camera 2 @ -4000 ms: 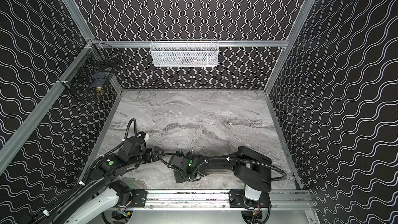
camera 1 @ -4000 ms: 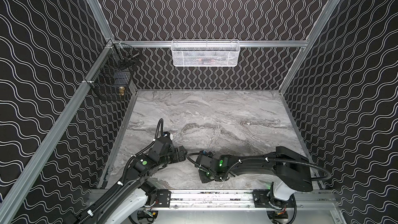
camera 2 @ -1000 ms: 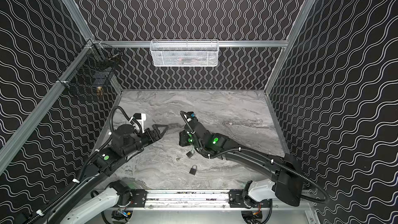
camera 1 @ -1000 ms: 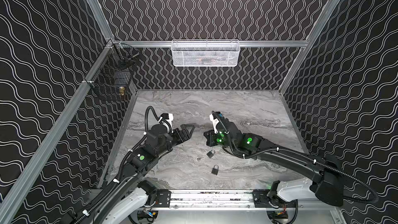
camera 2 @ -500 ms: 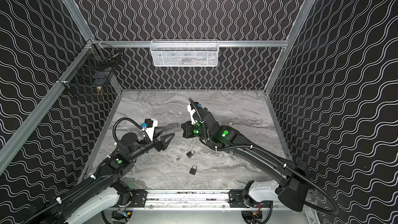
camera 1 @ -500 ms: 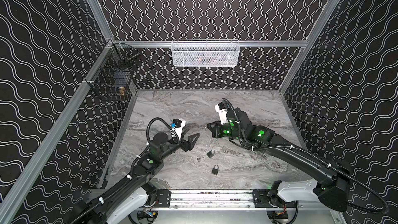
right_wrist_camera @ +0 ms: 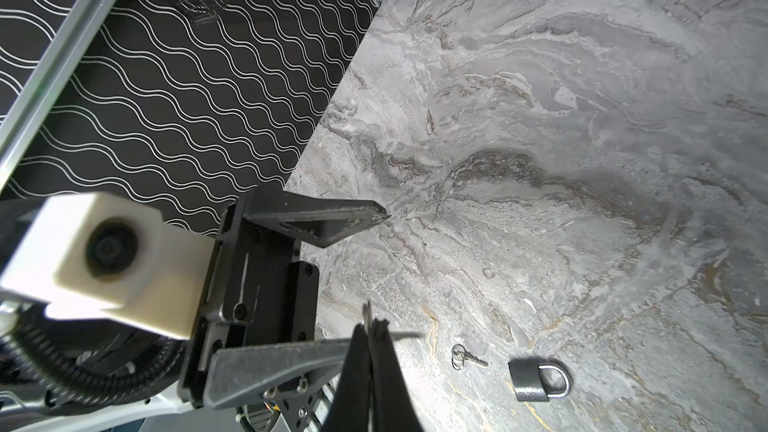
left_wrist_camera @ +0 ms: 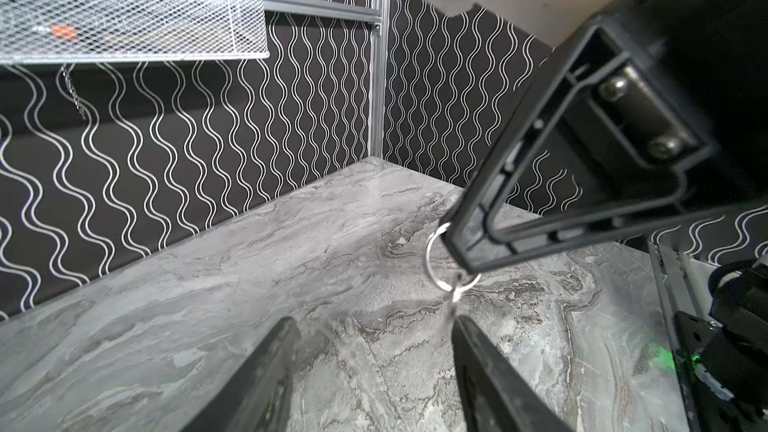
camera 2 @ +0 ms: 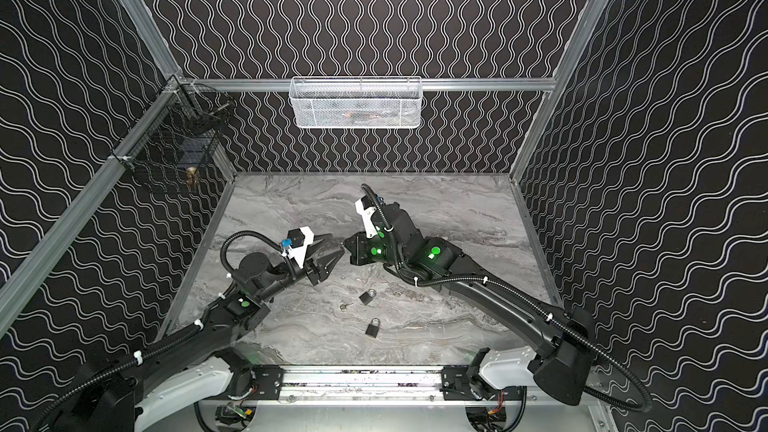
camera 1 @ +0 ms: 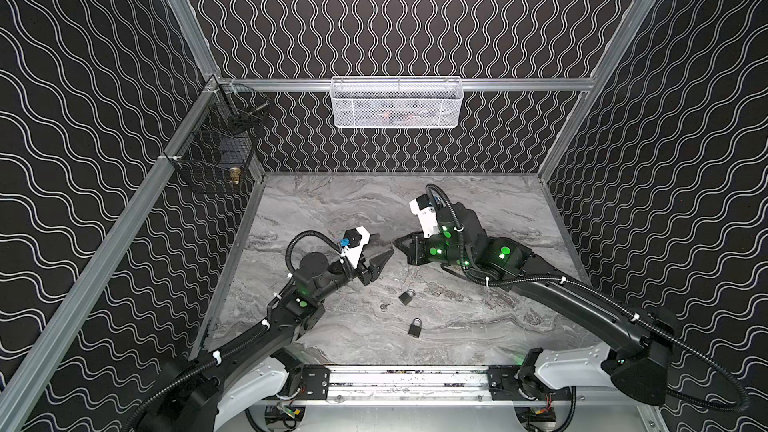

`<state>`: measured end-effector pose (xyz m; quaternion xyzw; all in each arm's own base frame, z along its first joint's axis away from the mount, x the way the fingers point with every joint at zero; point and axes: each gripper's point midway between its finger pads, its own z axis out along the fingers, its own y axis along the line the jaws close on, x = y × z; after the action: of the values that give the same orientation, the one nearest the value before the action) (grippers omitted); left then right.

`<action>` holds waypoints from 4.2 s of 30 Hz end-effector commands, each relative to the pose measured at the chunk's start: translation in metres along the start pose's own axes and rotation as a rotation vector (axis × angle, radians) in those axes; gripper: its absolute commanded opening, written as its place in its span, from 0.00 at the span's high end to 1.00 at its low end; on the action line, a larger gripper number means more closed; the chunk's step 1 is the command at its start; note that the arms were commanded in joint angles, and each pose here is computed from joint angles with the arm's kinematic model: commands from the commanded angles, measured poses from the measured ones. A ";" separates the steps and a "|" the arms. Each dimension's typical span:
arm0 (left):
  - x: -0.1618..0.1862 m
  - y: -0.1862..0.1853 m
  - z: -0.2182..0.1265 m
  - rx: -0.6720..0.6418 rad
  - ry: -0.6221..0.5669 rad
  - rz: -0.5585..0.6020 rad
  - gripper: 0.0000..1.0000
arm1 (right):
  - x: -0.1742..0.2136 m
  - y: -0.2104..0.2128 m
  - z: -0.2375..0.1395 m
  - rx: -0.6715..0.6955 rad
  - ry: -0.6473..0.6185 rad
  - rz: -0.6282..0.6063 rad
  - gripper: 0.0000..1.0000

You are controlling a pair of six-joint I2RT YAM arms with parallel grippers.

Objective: Unlock with the key

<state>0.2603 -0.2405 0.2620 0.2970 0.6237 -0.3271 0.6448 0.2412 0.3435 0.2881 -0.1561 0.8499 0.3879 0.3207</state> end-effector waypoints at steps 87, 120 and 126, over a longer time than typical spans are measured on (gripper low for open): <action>-0.041 -0.071 0.039 0.552 0.035 -0.054 1.00 | -0.009 -0.003 -0.041 -0.343 -0.057 -0.379 0.67; -0.047 -0.066 0.047 0.540 0.048 -0.060 0.85 | -0.035 -0.017 -0.051 -0.336 -0.151 -0.353 1.00; -0.039 -0.055 0.050 0.500 0.058 -0.086 0.69 | -0.053 -0.007 -0.058 -0.381 -0.201 -0.315 1.00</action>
<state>0.2415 -0.3144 0.2983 0.4320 0.5660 -0.4971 0.4958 0.2548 0.2941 0.3284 -0.3168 0.7083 0.4833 0.4054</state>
